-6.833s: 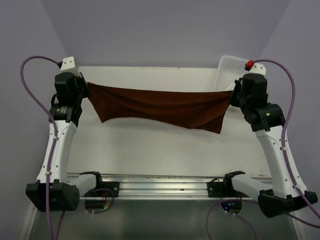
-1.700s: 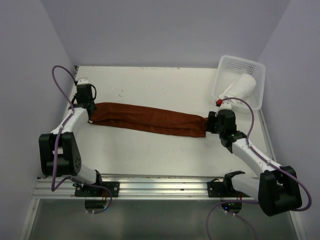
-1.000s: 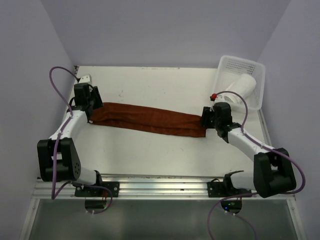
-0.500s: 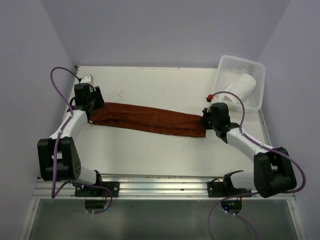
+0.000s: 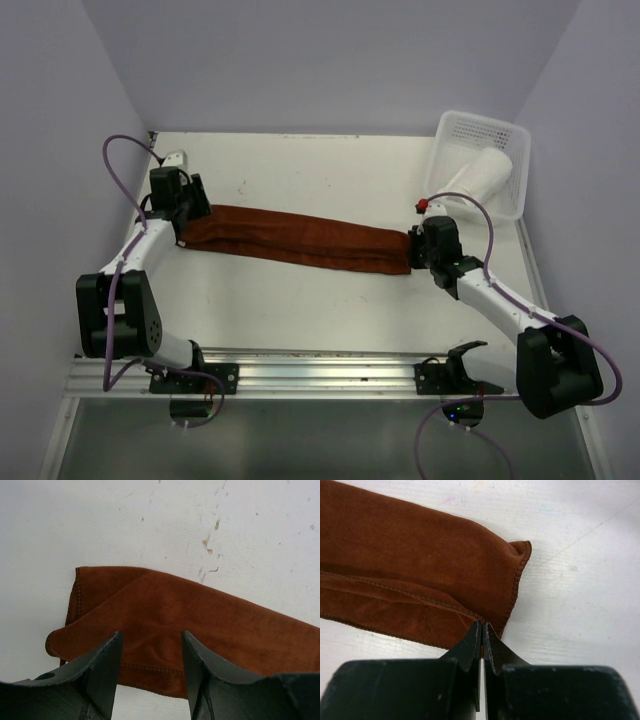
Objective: Roll the towels
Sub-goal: Fold the towel
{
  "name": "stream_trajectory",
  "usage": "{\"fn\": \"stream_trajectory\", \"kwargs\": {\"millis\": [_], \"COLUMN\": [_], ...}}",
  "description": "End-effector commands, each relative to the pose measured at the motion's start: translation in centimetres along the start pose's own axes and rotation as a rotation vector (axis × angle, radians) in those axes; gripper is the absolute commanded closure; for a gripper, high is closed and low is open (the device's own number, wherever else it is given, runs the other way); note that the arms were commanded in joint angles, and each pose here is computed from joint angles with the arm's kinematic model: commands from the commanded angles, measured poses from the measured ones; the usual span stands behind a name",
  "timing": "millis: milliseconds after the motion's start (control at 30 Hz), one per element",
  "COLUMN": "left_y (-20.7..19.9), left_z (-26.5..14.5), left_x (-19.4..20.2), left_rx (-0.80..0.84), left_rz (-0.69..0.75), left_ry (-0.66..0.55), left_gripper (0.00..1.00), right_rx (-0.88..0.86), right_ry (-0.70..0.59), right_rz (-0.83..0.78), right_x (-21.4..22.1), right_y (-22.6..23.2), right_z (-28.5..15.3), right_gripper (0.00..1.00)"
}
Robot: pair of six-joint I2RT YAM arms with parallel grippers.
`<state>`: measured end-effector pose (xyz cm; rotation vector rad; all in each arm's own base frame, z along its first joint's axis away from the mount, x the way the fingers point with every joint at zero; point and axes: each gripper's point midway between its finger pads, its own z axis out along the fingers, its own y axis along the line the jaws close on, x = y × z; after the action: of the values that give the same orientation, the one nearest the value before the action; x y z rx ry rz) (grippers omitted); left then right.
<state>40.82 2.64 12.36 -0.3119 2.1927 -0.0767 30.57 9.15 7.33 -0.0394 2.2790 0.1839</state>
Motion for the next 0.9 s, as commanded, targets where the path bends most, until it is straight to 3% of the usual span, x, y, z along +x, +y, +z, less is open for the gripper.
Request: {"fn": "stream_trajectory", "kwargs": {"millis": [0, 567, 700, 800, 867], "left_y": [-0.3, -0.1, 0.0, 0.1, 0.0], "left_z": [0.1, 0.2, 0.1, 0.0, 0.0], "left_x": [-2.3, -1.9, -1.9, -1.8, -1.9], "left_rx": [0.014, 0.001, -0.004, -0.006, -0.005], "left_rz": [-0.013, -0.008, -0.006, -0.007, -0.007], "left_ry": [-0.057, -0.042, -0.045, -0.042, -0.044], "left_gripper": [0.46, 0.45, 0.45, 0.45, 0.45], "right_rx": [0.047, 0.013, -0.024, -0.066, -0.066], "right_ry": [-0.005, 0.028, 0.025, 0.027, 0.017], "right_rz": [0.008, 0.036, 0.038, 0.041, 0.042], "right_x": [0.1, 1.5, 1.4, 1.5, 1.3], "right_y": [-0.7, -0.1, 0.5, 1.3, 1.3], "right_z": [-0.4, -1.0, -1.0, -1.1, -1.2], "right_gripper": [1.00, 0.96, 0.89, 0.79, 0.67]}}
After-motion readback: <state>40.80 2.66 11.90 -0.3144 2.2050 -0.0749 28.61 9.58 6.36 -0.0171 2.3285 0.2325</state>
